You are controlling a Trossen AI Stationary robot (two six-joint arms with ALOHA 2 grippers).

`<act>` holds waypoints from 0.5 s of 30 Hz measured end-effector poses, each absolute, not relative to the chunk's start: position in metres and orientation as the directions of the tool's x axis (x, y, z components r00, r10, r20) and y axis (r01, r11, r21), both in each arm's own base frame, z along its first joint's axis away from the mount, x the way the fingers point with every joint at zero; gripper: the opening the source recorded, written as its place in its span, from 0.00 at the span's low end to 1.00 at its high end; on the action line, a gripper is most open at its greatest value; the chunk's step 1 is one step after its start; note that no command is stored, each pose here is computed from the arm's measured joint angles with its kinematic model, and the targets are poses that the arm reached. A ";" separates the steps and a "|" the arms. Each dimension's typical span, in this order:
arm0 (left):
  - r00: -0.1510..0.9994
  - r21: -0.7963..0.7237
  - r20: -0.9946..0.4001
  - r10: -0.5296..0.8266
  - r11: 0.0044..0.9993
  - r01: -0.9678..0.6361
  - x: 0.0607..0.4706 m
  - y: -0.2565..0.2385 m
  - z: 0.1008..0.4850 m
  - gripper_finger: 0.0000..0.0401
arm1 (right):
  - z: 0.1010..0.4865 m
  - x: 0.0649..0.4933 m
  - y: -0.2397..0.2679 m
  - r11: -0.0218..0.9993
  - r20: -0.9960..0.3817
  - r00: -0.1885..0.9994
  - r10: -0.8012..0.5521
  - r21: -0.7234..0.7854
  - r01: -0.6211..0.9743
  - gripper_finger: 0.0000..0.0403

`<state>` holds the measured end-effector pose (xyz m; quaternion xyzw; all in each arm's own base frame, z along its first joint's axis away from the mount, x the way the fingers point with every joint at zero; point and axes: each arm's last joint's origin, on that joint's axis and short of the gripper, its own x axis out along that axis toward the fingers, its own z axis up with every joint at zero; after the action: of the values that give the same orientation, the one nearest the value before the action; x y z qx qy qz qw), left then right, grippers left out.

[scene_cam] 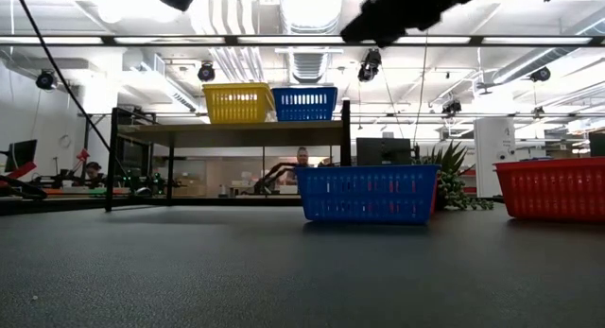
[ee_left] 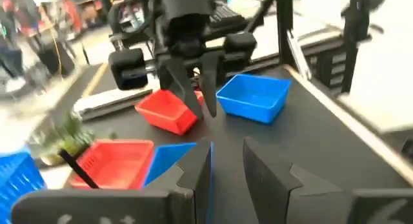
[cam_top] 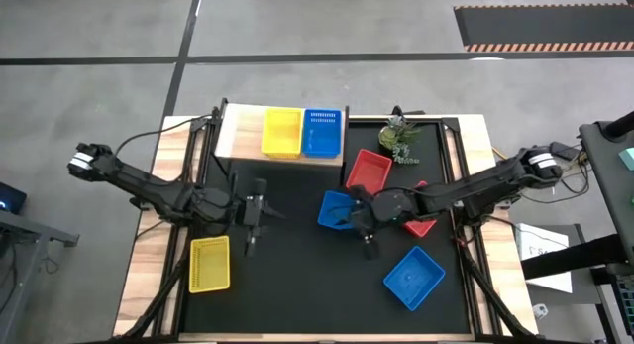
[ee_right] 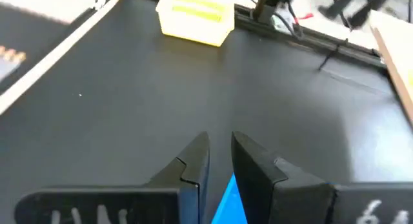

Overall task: Stack baskets on shelf by color
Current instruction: Stack the top blue bin on top of the blue bins on the shelf

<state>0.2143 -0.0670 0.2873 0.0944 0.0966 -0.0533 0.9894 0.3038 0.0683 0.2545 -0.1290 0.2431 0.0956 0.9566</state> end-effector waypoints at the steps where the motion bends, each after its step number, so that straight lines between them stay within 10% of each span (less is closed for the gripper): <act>1: 0.976 0.127 -0.199 -0.088 0.985 0.115 0.214 -0.067 0.286 0.19 | 0.257 0.308 0.069 0.938 -0.497 0.860 0.119 -0.228 -0.262 0.14; 15: 0.872 -0.574 -0.452 -0.190 0.810 -0.121 0.218 -0.107 0.220 0.19 | 0.271 0.342 0.061 0.841 -0.646 0.757 0.096 -0.354 -0.409 0.14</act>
<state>0.2176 -0.1066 0.2197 -0.3078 0.2525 -0.0190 0.9171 0.3416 0.0608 0.2710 -0.2448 0.3192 0.1395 0.9048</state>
